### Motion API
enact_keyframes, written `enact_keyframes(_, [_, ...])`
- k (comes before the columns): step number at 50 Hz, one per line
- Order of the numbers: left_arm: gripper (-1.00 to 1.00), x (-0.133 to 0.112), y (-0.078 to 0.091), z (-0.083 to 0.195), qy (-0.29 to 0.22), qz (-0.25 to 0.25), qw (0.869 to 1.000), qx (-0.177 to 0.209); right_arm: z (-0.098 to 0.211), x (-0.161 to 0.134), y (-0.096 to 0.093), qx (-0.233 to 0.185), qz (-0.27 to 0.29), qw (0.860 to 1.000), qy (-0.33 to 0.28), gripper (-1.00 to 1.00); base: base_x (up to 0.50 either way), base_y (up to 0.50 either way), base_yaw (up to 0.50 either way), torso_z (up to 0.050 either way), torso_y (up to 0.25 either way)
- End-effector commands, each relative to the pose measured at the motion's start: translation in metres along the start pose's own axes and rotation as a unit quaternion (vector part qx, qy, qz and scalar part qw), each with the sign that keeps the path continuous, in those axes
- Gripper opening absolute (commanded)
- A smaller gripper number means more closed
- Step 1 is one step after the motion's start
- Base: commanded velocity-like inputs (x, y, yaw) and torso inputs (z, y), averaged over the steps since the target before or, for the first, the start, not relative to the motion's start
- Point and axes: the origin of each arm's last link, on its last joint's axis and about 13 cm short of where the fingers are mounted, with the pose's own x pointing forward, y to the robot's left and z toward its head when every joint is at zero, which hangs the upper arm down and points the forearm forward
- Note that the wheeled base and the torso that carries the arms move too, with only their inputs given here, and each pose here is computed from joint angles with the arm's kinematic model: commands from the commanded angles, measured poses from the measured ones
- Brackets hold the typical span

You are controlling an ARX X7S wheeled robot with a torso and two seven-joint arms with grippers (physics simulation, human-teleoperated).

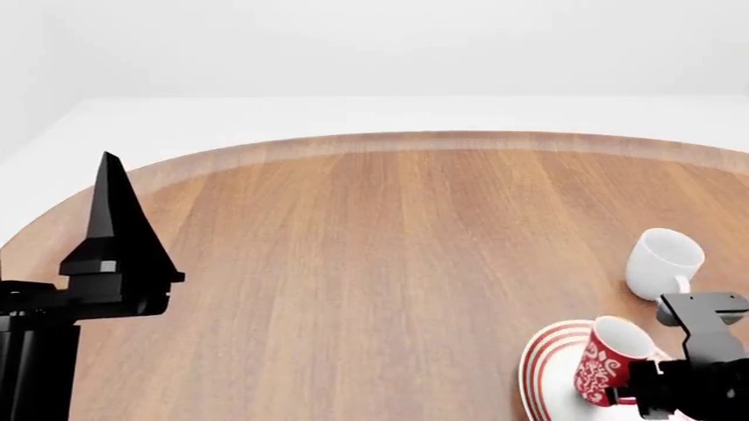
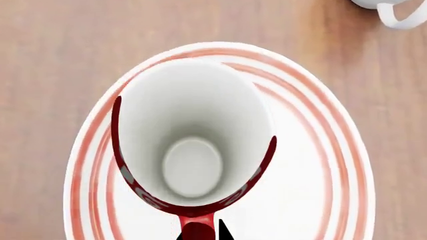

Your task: Pick up the red mug and put it on the plate

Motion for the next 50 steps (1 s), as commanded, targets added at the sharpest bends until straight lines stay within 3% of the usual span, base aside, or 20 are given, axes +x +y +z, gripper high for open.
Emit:
enact_keyframes(1, [1.00,0.000,0.000,-0.001,0.001,0.000,1.000,0.000,-0.001,0.013,0.000,-0.002,0.007,1.000,0.011,-1.00,0.00,0.00,0.00,0.000,0.000])
enact_keyframes(29, [1.00,0.000,0.001,-0.002,0.002,0.001,1.000,0.000,-0.002,0.010,0.001,-0.010,0.011,1.000,0.019,-1.00,0.00,0.00,0.00,0.000,0.000])
enact_keyframes(30, [1.00,0.000,0.001,-0.002,0.002,0.001,1.000,0.000,-0.003,0.010,0.002,-0.014,0.014,1.000,0.023,1.00,0.00,0.00,0.00,0.000,0.000])
enact_keyframes(50, [1.00,-0.001,0.000,-0.002,0.002,0.001,1.000,0.001,-0.004,-0.002,0.004,-0.029,0.033,0.999,0.013,1.00,0.00,0.00,0.00,0.000,0.000])
